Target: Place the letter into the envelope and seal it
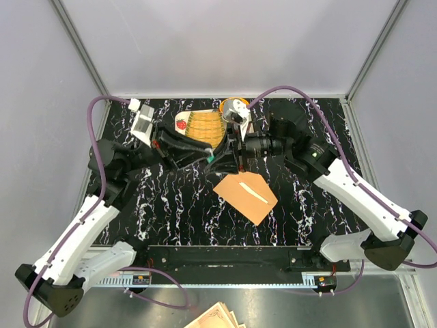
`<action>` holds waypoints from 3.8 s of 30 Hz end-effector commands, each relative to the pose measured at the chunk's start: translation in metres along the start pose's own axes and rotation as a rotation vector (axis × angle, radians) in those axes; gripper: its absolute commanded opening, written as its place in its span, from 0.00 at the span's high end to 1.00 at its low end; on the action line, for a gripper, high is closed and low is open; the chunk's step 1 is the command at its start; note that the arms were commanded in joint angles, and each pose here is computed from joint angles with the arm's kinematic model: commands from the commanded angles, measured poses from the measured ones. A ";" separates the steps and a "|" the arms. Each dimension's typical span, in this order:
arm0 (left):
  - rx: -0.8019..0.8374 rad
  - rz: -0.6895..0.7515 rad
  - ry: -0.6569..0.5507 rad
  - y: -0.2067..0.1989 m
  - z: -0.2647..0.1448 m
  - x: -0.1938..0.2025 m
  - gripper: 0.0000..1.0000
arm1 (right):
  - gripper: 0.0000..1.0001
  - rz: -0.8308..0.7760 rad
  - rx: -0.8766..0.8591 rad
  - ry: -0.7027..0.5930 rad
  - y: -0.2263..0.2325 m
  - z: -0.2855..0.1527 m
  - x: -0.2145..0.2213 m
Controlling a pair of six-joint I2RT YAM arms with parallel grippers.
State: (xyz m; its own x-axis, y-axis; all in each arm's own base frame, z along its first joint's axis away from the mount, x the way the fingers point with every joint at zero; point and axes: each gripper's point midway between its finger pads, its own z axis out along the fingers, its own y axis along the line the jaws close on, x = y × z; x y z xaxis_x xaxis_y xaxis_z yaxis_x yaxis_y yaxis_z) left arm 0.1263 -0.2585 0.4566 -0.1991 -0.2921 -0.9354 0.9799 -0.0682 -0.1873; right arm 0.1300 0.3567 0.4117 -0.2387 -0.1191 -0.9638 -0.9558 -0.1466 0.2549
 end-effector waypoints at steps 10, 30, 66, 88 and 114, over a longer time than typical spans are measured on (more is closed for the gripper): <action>-0.780 -0.291 -0.117 0.116 -0.019 -0.017 1.00 | 1.00 -0.195 0.857 -0.061 -0.144 -0.045 -0.044; -0.538 -0.057 -0.200 0.084 -0.032 -0.037 0.65 | 1.00 -0.231 0.659 -0.034 -0.098 -0.039 -0.033; -0.378 -0.169 -0.163 0.083 0.002 -0.017 1.00 | 1.00 -0.133 0.454 -0.085 -0.075 -0.011 -0.037; 0.135 -0.199 -0.087 0.006 0.008 -0.023 0.45 | 1.00 0.052 -0.158 -0.116 0.023 -0.020 -0.050; -0.657 -0.082 -0.056 0.108 -0.010 -0.006 0.79 | 1.00 -0.169 0.658 -0.031 -0.096 -0.014 -0.030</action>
State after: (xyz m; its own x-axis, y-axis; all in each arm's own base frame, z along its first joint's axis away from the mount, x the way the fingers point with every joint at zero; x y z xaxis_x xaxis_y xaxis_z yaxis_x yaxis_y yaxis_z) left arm 0.2264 -0.2601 0.4246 -0.3175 -0.3463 -0.8828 0.7715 0.4470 -0.4528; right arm 0.2279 0.3587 0.3886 -0.1458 -0.1563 -0.9769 -0.8929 0.4461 0.0619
